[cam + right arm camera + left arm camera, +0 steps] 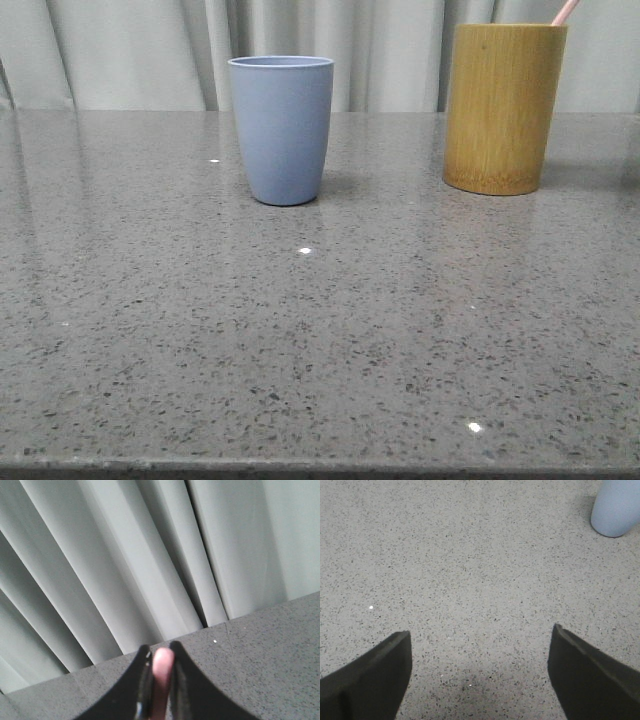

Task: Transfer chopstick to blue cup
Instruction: 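Grasp the pink chopstick with the right gripper and lift it out, then carry the chopstick over the blue cup, lower it in, open right gripper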

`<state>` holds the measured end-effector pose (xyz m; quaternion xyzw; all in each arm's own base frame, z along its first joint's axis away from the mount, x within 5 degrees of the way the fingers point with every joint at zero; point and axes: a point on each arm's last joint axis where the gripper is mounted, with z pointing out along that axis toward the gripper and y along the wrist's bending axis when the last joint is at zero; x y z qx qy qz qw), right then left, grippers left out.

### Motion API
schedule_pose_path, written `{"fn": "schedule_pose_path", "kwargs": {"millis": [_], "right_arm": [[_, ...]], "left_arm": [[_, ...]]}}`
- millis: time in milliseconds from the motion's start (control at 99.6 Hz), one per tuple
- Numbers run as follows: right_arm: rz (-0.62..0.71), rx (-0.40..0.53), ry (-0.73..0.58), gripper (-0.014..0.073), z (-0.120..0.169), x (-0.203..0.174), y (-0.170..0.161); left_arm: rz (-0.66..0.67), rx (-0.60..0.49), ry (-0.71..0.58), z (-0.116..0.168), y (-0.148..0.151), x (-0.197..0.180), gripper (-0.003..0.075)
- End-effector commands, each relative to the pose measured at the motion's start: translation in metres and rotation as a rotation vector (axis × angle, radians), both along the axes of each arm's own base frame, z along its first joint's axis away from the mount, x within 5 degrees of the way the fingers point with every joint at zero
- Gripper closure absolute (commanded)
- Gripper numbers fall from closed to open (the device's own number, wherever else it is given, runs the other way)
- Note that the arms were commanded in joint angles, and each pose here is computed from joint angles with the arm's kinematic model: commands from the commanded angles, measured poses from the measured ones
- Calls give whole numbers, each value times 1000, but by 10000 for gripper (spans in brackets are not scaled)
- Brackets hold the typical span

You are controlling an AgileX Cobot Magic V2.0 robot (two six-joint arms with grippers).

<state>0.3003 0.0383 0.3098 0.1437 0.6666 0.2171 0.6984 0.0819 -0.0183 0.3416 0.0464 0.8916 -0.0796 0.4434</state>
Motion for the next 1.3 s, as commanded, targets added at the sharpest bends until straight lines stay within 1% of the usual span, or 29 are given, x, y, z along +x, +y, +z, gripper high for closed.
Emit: {"fn": "schedule_pose_path", "kwargs": {"millis": [0, 90, 261, 361, 442, 572, 753, 833, 974, 1094, 1285], "right_arm": [[2, 35, -165, 616, 29, -4, -1], [10, 47, -177, 667, 30, -4, 0], [27, 21, -199, 662, 32, -5, 2], [33, 15, -214, 662, 41, -5, 2], [47, -10, -216, 662, 54, -6, 4], [66, -86, -194, 662, 82, -5, 7], [59, -173, -198, 662, 136, -6, 7], [44, -174, -208, 662, 164, -9, 6], [55, -161, -217, 662, 201, -20, 11], [107, -152, -223, 662, 218, -30, 26], [235, -136, -215, 662, 211, -30, 63]], "left_arm": [[8, -32, -71, 11, -1, 3, 185], [7, -31, -64, 11, -1, 2, 185], [7, -30, -58, 10, -1, 2, 185], [7, -30, -58, 10, -1, 2, 185], [7, -30, -58, 10, -1, 2, 185], [7, -30, -58, 10, -1, 2, 185], [7, -30, -58, 10, -1, 2, 185], [7, -30, -58, 10, -1, 2, 185], [7, -30, -58, 10, -1, 2, 185], [7, -30, -58, 10, -1, 2, 185], [7, -30, -58, 10, -1, 2, 185]]}}
